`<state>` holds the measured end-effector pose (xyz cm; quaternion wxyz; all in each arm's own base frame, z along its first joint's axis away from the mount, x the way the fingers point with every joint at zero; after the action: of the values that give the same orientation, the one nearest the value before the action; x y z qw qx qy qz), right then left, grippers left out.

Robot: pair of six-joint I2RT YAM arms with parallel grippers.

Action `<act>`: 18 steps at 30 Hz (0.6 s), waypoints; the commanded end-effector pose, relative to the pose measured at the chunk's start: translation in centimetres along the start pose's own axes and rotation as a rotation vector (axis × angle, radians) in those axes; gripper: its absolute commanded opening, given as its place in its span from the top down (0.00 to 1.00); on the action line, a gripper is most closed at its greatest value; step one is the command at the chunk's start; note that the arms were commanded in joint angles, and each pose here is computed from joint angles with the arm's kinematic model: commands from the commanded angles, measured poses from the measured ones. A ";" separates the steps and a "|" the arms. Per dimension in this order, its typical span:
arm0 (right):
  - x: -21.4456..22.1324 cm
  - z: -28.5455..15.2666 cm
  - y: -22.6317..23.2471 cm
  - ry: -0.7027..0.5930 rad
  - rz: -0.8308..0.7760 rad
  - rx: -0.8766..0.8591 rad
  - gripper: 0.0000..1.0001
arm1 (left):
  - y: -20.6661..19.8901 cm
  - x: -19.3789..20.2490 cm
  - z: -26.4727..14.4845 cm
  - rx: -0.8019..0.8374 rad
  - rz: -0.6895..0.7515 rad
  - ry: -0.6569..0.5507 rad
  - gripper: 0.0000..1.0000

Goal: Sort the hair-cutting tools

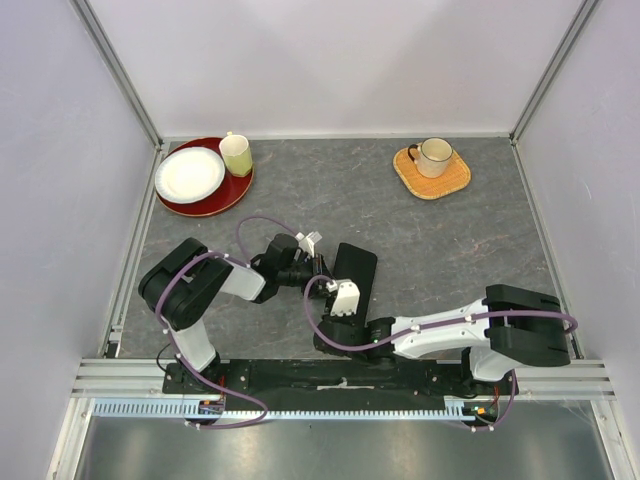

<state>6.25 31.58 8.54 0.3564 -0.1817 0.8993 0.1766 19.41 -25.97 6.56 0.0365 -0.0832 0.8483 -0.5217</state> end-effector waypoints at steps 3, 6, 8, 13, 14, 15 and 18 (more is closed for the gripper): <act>2.2 -1.1 0.9 0.038 0.088 -0.090 1.00 | 2.8 -0.9 0.8 -0.180 -0.049 -0.147 0.88; 3.9 -1.3 -0.4 0.071 0.112 -0.045 1.00 | 3.3 -1.0 0.7 -0.226 -0.050 -0.153 0.88; 4.9 -1.6 -1.3 0.089 0.107 -0.004 1.00 | 3.5 -1.0 0.6 -0.243 -0.050 -0.154 0.89; 6.0 -1.9 -3.0 0.104 0.148 0.079 1.00 | 3.5 -0.9 0.6 -0.243 -0.051 -0.140 0.92; 5.9 -1.9 -3.1 0.096 0.154 0.085 1.00 | 3.5 -0.9 0.6 -0.244 -0.051 -0.138 0.92; 6.0 -2.0 -3.3 0.094 0.162 0.085 1.00 | 3.6 -0.9 0.6 -0.244 -0.051 -0.137 0.92; 6.0 -2.1 -3.5 0.089 0.169 0.096 1.00 | 3.4 -0.8 0.6 -0.238 -0.049 -0.125 0.96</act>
<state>3.55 28.71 6.51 0.3354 -0.0932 0.9170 0.1946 19.43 -26.12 6.63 0.0290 -0.0959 0.8564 -0.5065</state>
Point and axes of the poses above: each gripper's point midway between its finger pads, its own z axis out along the fingers, its own y axis along the line the jaws close on, x = y × z, the point moved 7 cm from there along -z, back along the fingers, and after that the axes turned 15 degrees about -z, right-handed, at the moved point
